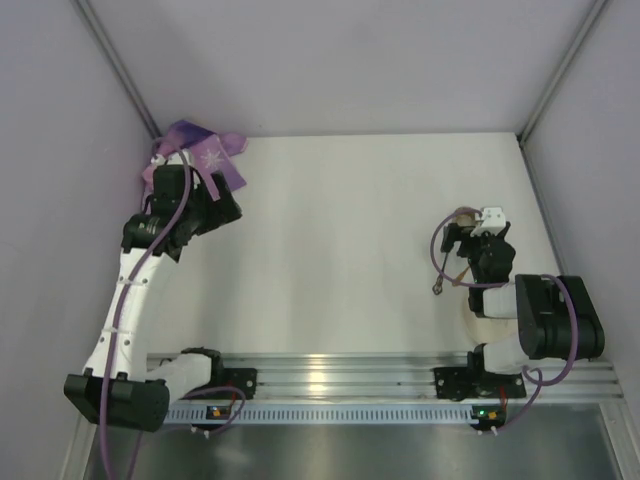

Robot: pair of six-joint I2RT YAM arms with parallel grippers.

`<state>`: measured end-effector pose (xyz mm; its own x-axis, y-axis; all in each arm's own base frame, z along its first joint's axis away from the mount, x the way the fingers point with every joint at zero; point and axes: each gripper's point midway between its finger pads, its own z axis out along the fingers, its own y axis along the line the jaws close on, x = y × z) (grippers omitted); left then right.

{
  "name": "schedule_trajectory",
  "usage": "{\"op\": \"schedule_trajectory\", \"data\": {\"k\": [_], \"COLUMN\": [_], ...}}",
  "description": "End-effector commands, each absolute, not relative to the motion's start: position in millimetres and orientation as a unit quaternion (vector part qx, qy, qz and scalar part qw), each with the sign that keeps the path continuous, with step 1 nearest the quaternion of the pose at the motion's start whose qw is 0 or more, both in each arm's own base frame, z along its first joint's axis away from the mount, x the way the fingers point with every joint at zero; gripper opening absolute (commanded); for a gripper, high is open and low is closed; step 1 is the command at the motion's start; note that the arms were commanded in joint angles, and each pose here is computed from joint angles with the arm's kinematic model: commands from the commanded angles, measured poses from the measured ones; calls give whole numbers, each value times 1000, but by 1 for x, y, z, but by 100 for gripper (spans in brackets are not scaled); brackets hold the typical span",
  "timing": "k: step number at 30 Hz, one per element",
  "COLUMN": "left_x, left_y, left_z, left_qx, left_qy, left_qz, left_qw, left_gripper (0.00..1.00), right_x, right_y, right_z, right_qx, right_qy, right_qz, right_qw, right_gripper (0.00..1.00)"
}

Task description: Set the dinner table for one person

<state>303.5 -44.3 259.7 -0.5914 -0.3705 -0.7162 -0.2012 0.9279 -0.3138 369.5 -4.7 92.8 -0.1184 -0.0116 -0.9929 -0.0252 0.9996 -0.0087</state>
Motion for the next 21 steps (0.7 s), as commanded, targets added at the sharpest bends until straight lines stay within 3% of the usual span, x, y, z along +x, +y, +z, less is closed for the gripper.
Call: {"op": "schedule_trajectory", "data": {"k": [1,5,10,21], "left_x": [302,298,298,375], "left_y": [-27,-59,-34,-11], "left_z": [273,229,202,190], "left_qx": [-199,-193,-240,-190], "left_qy": [882,904,911,929], "left_qz": [-60,-135,-58,45], "left_qw": [422,356,330,313], "left_gripper": [98,98,98,97], "right_x": [380,381,380,381], "right_y": [0,0,0,0], "right_z": [121,121,121,121], "right_qx": [-25,-25,-25,-24], "right_qy": [715,714,715,715], "right_qz": [10,10,10,9], "right_qw": [699,699,699,699], "right_gripper": [100,100,100,100]}}
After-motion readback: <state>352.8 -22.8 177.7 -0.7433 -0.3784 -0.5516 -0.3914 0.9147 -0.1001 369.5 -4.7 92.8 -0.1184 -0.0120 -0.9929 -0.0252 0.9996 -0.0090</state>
